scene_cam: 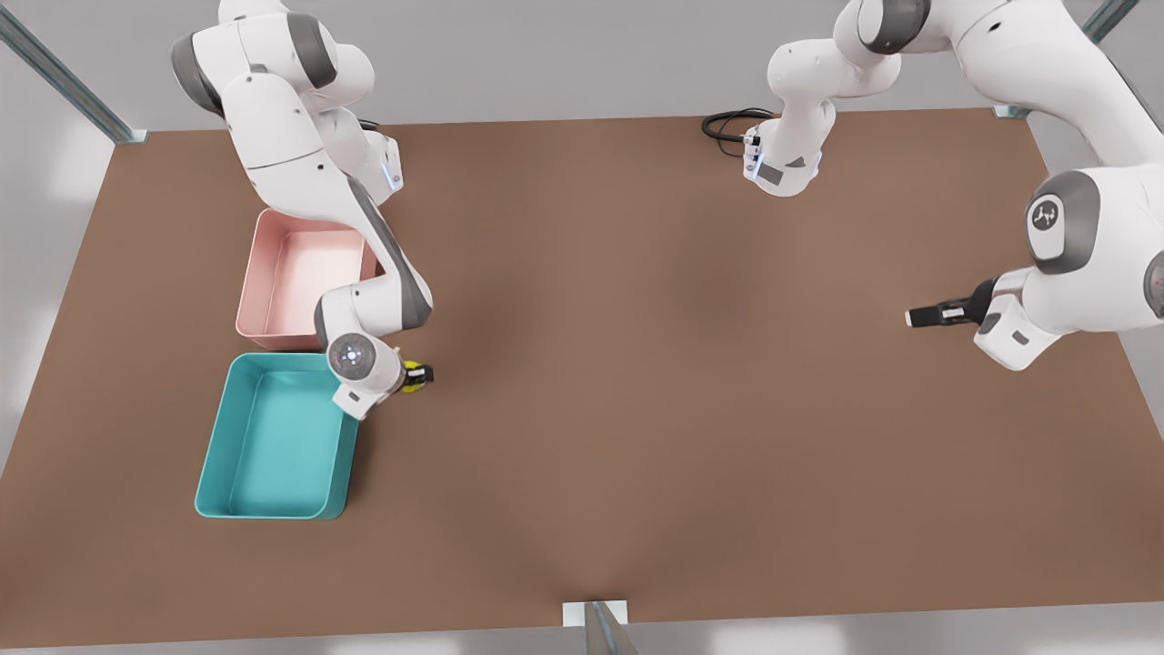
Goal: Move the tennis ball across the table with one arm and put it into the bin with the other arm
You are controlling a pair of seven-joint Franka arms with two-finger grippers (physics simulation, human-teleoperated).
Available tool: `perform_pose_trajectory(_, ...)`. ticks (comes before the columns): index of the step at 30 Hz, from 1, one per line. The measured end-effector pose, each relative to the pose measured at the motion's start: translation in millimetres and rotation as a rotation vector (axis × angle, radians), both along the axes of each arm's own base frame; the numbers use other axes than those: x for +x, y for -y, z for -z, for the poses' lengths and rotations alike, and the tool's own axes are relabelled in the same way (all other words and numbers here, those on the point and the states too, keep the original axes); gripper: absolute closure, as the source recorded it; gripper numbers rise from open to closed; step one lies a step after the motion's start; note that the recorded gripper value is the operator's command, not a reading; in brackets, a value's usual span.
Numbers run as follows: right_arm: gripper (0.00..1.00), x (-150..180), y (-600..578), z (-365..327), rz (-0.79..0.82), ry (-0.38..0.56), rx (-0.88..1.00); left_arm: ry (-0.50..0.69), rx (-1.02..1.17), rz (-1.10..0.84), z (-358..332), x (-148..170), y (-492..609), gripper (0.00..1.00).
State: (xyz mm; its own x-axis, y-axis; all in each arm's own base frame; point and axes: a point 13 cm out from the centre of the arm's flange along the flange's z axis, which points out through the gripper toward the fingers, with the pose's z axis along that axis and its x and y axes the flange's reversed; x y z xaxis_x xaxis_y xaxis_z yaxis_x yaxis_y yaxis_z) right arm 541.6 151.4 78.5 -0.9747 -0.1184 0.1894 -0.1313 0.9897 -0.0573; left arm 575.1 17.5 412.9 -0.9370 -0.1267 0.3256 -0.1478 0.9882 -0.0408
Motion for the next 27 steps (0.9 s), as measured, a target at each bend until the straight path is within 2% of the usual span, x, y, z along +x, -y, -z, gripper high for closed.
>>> perform_pose_trajectory(17, 0.00, -22.0, -4.8, 39.9, 0.041, -0.013, -0.002, 0.004, 0.020, -0.053, -1.6, 1.2, -1.3, 0.00)
perform_pose_trajectory(18, 0.05, -22.0, -4.8, 40.5, 0.043, -0.013, -0.002, 0.003, 0.020, -0.055, -1.3, 1.3, -1.4, 0.00)
perform_pose_trajectory(20, 0.27, -23.2, -4.5, 43.4, 0.045, -0.016, -0.004, 0.002, 0.021, -0.058, -1.1, 1.2, -1.4, 0.00)
perform_pose_trajectory(22, 0.32, -23.1, -5.4, 45.4, 0.046, -0.018, -0.003, 0.002, 0.022, -0.061, -1.1, 1.1, -1.4, 0.00)
perform_pose_trajectory(25, 0.32, -19.8, -8.5, 44.5, 0.044, -0.013, 0.000, 0.001, 0.024, -0.065, -1.1, 1.0, -1.3, 0.00)
perform_pose_trajectory(27, 0.32, -2.9, -13.0, 28.7, 0.046, 0.015, 0.010, 0.001, 0.024, -0.067, -1.1, 1.0, -1.3, 0.00)
